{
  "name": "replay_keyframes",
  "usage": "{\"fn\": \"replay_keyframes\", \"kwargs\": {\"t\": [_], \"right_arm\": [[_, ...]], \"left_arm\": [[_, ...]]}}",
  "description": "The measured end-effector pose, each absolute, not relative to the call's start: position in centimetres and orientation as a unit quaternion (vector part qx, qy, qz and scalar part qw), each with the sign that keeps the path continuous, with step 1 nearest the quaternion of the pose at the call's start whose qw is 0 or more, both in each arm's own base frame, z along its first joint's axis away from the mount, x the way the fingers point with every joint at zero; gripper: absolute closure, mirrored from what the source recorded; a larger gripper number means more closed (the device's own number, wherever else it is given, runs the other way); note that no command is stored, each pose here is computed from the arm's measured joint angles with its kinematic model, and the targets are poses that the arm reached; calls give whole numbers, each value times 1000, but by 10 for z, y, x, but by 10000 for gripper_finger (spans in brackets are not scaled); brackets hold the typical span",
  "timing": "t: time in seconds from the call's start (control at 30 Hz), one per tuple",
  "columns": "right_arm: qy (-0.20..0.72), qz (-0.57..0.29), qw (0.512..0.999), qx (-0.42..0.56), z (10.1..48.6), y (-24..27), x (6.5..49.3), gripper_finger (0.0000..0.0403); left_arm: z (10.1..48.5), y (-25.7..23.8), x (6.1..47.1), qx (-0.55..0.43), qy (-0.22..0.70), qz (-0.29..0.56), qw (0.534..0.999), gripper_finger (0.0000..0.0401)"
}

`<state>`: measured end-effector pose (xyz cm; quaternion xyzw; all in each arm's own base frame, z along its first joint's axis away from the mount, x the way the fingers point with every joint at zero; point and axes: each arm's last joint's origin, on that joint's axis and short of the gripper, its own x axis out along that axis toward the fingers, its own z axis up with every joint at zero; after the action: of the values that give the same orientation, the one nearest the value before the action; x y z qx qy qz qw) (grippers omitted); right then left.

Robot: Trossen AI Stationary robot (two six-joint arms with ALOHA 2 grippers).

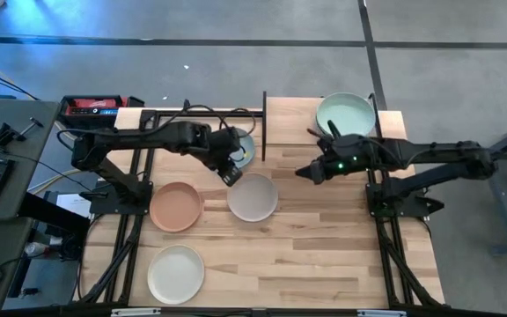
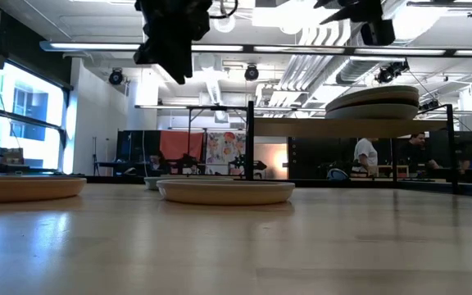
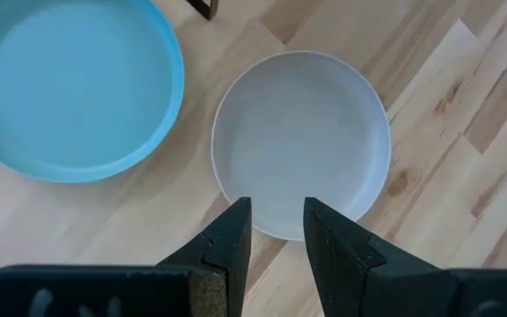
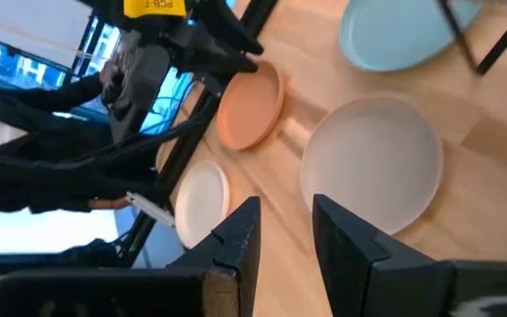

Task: Place and stack plates onto a shelf
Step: Put the top white plate on the shelf

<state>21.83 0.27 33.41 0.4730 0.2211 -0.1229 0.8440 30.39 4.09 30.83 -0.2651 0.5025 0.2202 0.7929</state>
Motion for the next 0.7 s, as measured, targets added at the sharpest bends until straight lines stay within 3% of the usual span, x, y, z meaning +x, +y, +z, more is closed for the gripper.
{"fn": "replay_keyframes", "kwargs": {"t": [0.2,0.5,0.7], "right_arm": [[210,-97,850,474,338,26,219,314],[208,-89,858,461,339,43,216,314],[212,-82,864,450,339,45,216,314]], "left_arm": [[301,27,304,-265,511,243,781,304],[258,25,293,-310,541,303,720,304],[232,25,295,-352,505,320,720,304]]}}
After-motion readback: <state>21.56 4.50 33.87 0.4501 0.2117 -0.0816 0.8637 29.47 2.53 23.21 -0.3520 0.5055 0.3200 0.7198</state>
